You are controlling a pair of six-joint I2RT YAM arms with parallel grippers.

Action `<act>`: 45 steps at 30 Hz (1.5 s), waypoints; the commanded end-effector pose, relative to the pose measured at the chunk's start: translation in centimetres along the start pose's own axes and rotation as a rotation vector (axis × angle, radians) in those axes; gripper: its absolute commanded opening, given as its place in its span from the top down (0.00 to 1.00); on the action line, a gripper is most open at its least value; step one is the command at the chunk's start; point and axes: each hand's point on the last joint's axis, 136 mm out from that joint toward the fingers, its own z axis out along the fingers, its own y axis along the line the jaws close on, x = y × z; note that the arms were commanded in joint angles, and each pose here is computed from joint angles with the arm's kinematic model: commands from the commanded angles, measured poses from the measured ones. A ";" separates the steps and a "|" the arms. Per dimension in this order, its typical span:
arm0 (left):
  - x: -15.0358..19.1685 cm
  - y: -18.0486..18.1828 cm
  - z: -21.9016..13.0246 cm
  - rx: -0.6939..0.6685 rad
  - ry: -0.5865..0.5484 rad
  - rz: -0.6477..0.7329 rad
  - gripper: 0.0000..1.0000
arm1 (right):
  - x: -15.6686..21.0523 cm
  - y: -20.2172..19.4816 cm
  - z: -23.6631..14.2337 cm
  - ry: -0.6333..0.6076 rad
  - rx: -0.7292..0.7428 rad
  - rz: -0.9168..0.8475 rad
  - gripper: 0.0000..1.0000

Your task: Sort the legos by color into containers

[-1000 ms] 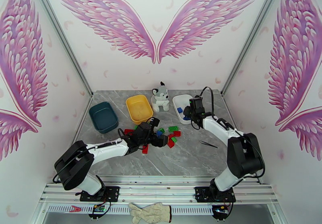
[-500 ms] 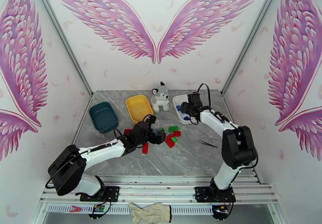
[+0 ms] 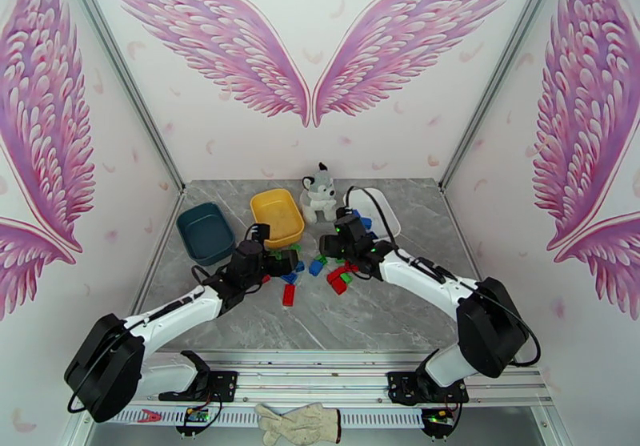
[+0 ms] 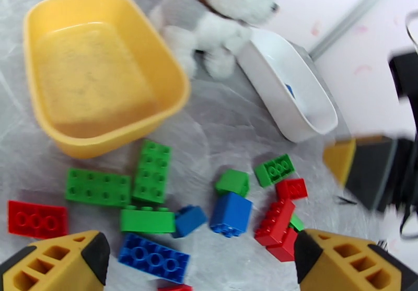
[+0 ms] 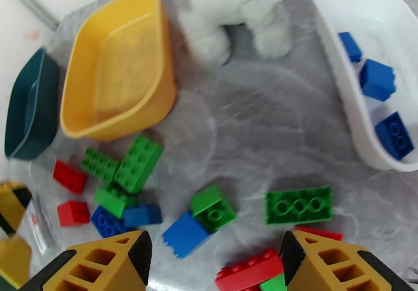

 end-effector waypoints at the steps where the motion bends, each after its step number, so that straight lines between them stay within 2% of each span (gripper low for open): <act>1: -0.9 0.5 -1.1 0.023 -0.036 -0.066 0.01 | 2.2 0.9 1.0 0.010 0.019 -0.030 0.28; 8: -1.3 0.9 -1.8 0.025 -0.053 -0.081 0.01 | 7.4 2.6 5.0 0.116 0.000 -0.035 0.32; 14: -1.0 1.0 -1.5 0.026 -0.040 -0.086 0.01 | 9.5 2.7 7.2 0.160 0.018 -0.039 0.31; 22: -0.6 1.0 -1.1 0.033 -0.026 -0.094 0.01 | 9.7 2.3 8.5 0.174 0.073 -0.059 0.31; 31: -0.7 0.9 -1.2 0.038 -0.029 -0.095 0.01 | 9.2 2.2 8.0 0.155 0.095 -0.068 0.32; 45: -0.8 0.8 -1.3 0.038 -0.032 -0.093 0.01 | 7.2 3.8 10.4 0.152 0.127 -0.112 0.35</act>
